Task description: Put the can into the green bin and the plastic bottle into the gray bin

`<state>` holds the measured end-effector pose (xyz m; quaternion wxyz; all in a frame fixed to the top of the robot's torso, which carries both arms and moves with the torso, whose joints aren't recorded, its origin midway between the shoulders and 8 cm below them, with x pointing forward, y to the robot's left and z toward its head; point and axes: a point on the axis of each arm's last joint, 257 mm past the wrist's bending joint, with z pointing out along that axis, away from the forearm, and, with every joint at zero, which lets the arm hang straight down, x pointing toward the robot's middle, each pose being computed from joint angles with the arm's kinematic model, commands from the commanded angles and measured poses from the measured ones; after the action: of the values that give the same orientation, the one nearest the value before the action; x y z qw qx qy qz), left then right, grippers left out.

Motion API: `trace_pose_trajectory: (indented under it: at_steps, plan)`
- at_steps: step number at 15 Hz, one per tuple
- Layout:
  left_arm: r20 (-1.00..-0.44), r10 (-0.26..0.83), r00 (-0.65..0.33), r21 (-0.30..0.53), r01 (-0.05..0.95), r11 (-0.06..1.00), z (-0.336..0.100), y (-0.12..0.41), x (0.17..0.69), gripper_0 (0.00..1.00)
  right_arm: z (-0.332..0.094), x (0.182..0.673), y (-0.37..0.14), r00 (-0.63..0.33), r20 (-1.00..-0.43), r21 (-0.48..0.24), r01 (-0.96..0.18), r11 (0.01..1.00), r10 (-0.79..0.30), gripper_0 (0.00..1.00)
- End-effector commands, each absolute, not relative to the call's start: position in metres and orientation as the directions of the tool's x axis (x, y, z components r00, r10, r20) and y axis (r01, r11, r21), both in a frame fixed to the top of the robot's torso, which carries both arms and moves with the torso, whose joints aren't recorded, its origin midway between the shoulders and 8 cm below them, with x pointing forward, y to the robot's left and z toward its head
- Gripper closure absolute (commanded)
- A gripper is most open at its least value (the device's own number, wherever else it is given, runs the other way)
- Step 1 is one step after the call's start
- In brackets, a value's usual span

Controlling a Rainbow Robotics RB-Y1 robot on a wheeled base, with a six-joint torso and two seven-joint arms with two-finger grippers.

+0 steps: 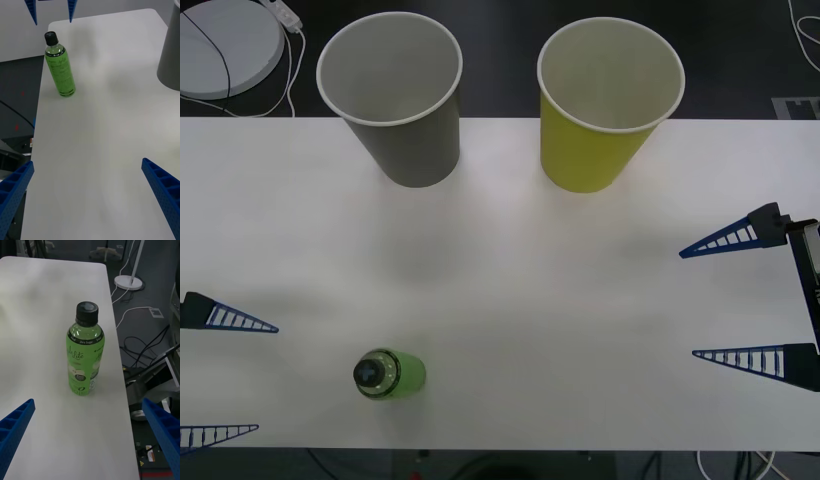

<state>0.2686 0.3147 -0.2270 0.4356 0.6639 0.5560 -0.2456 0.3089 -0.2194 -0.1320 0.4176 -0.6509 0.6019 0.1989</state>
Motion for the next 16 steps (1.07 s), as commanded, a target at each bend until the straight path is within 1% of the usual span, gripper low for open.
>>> trace_pose_trajectory:
  at_steps: [1,9,16]
  plan:
    - [-0.804,0.530,0.271,0.326,0.945,0.011,-0.238,0.323,0.267,0.00,-0.132,0.309,-0.219,0.196,-0.762,-0.304,-0.950,0.074,-0.617,0.00]
    - [-0.809,0.513,0.285,0.357,0.933,0.044,-0.265,0.311,0.267,0.00,-0.132,0.309,-0.219,0.196,-0.762,-0.304,-0.950,0.074,-0.617,0.00]
    - [-0.826,0.493,0.274,0.355,0.932,0.076,-0.290,0.285,0.266,0.00,-0.132,0.309,-0.219,0.196,-0.762,-0.304,-0.950,0.074,-0.617,0.00]
